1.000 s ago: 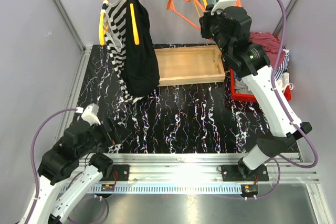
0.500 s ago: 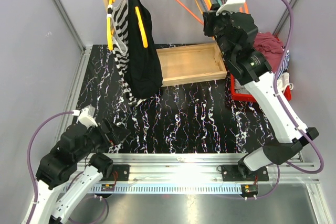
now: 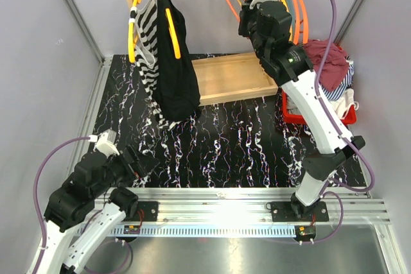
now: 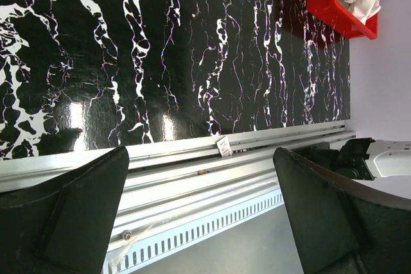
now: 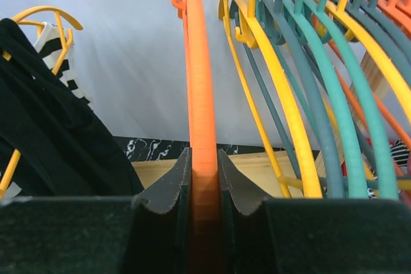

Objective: Remove the tank top from the hanger

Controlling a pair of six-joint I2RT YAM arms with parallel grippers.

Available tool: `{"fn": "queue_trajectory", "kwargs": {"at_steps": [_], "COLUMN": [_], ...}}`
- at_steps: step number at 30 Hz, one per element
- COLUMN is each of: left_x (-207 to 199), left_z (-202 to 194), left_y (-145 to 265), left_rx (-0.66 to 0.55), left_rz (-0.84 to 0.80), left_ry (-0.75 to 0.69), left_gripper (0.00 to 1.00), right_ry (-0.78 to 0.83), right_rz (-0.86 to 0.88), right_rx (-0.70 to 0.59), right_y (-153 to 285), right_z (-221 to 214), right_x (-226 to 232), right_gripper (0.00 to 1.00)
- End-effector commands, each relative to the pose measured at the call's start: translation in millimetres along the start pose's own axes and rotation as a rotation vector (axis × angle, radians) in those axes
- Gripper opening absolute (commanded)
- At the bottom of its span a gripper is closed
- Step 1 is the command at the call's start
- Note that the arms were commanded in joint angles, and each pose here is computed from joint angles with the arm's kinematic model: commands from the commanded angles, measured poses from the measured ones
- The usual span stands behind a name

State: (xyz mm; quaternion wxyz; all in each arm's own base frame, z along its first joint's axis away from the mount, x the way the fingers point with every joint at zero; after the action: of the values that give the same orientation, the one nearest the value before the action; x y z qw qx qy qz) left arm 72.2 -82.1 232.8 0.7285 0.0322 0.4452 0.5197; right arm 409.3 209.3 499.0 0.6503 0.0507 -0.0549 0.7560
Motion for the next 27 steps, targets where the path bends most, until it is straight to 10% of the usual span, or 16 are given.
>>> {"fn": "queue_trajectory", "kwargs": {"at_steps": [1,11,14,18,27], "left_x": [-6,-10,-12,-14,-25], "left_z": [9,11,14,18,29], "left_y": [3,2,4,11,5], "left_rx": [-0.058,-0.052,-0.057,-0.079,-0.092], "left_rz": [-0.033,-0.049,-0.051,-0.052,-0.081], "left_ry": [0.0,-0.034,-0.045,-0.054,-0.088], "left_gripper": [0.99,0.99,0.99,0.99,0.99], "right_ry": [-0.04,-0.055,-0.068,-0.09,-0.114], "right_rz": [-0.026,-0.027,0.015,0.05,0.358], "right_rx": [0.045,0.104,0.109,0.155,0.573], "right_y": [8,31,39,72,196], "right_z": [-8,-22,-16,-13,-103], "right_x": [-4,-13,-9,-14,38], "right_gripper": [0.0,0.05,0.62,1.0,1.0]}}
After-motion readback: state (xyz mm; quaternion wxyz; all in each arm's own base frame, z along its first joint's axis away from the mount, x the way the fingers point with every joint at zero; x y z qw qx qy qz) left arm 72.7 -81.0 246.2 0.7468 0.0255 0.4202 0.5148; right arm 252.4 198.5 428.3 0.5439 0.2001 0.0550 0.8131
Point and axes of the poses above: each gripper's point midway between its finger pads, its own y axis back along the fingers, its own x axis along the line the jaws close on, z = x × y, the point moved 4 cm from there along y, back along the fingers, and after that the axes turned 3 degrees about -y, right-handed, at the moved point
